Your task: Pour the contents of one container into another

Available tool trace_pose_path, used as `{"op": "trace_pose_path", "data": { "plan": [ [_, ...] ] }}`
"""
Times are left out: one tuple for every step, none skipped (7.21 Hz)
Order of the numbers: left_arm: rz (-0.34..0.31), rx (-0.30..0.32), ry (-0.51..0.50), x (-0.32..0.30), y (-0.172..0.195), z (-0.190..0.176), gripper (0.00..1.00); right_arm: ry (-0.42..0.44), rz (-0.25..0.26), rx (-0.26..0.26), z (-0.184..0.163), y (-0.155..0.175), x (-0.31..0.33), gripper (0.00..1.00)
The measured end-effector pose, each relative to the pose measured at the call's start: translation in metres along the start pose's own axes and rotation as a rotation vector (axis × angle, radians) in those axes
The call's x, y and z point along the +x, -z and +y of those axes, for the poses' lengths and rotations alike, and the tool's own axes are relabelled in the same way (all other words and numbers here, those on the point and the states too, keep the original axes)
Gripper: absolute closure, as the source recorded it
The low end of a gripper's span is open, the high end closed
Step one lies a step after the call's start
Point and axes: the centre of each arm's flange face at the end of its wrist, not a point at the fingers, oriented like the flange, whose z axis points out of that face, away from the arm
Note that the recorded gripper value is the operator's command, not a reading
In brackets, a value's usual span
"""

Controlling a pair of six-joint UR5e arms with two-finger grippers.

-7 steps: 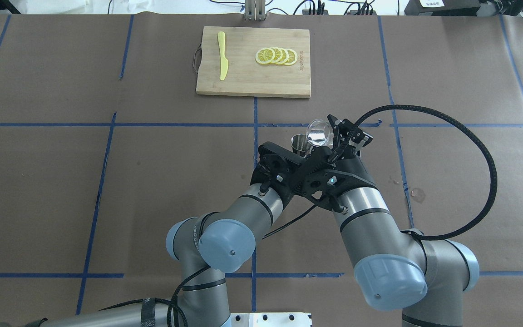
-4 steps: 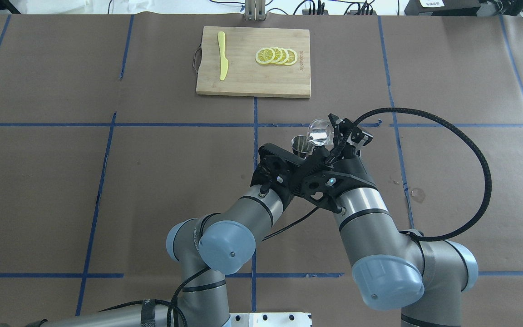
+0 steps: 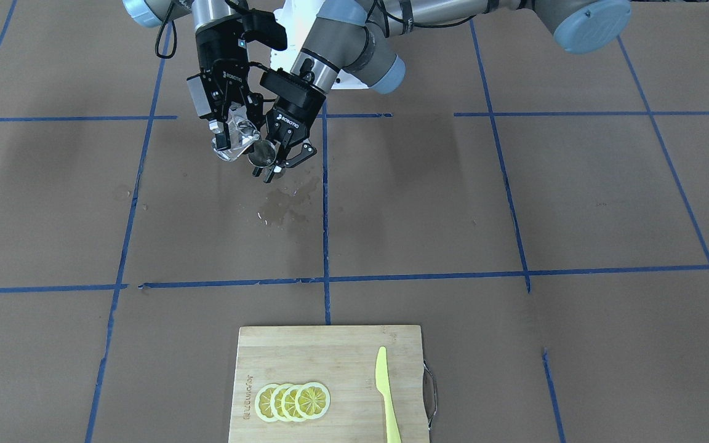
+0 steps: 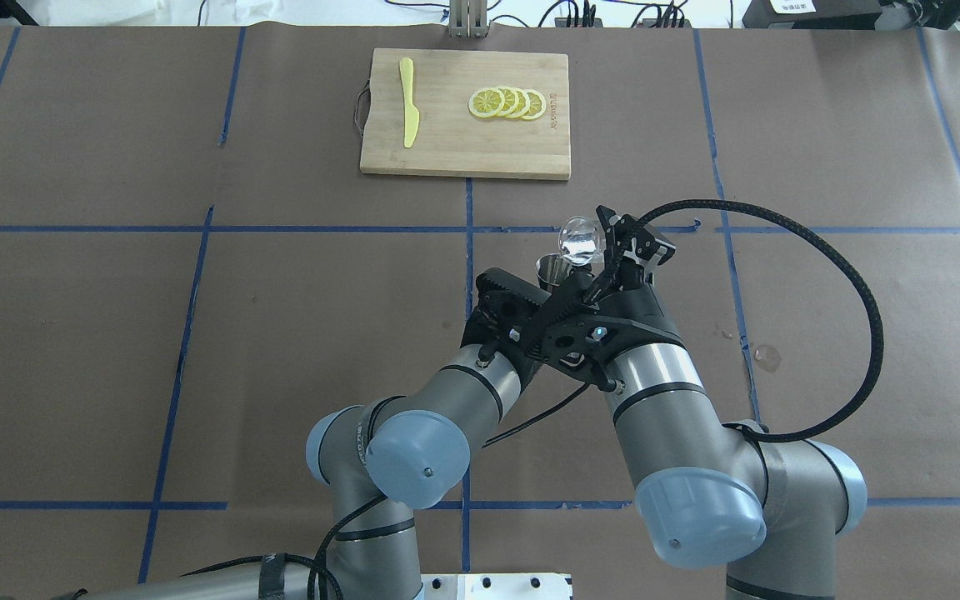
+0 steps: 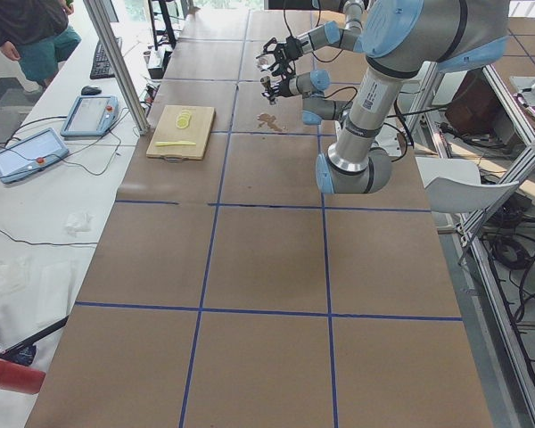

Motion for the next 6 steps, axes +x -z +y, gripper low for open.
{"op": "trace_pose_path", "data": {
  "plan": [
    [0.001,0.0,0.0,0.0005,0.0001,0.0001,1.0,0.005,0.007,0.001,-0.0006,-0.0004,0.0,1.0],
    [0.001,0.0,0.0,0.0007,0.0002,0.0002,1.0,0.009,0.01,0.001,-0.0008,-0.0005,0.0002,1.0],
    [0.001,0.0,0.001,0.001,0.0003,0.0004,1.0,0.017,0.012,0.001,-0.0009,-0.0008,0.0006,1.0],
    [0.001,-0.001,0.004,0.0015,0.0004,0.0011,1.0,0.027,0.015,0.0,-0.0008,-0.0011,0.0008,1.0],
    [0.001,-0.002,0.008,0.0021,0.0006,0.0018,1.0,0.037,0.019,0.0,-0.0007,-0.0014,0.0012,1.0],
    [0.002,-0.003,0.01,0.0028,0.001,0.0024,1.0,0.052,0.023,0.0,-0.0006,-0.0016,0.0017,1.0]
  ]
}}
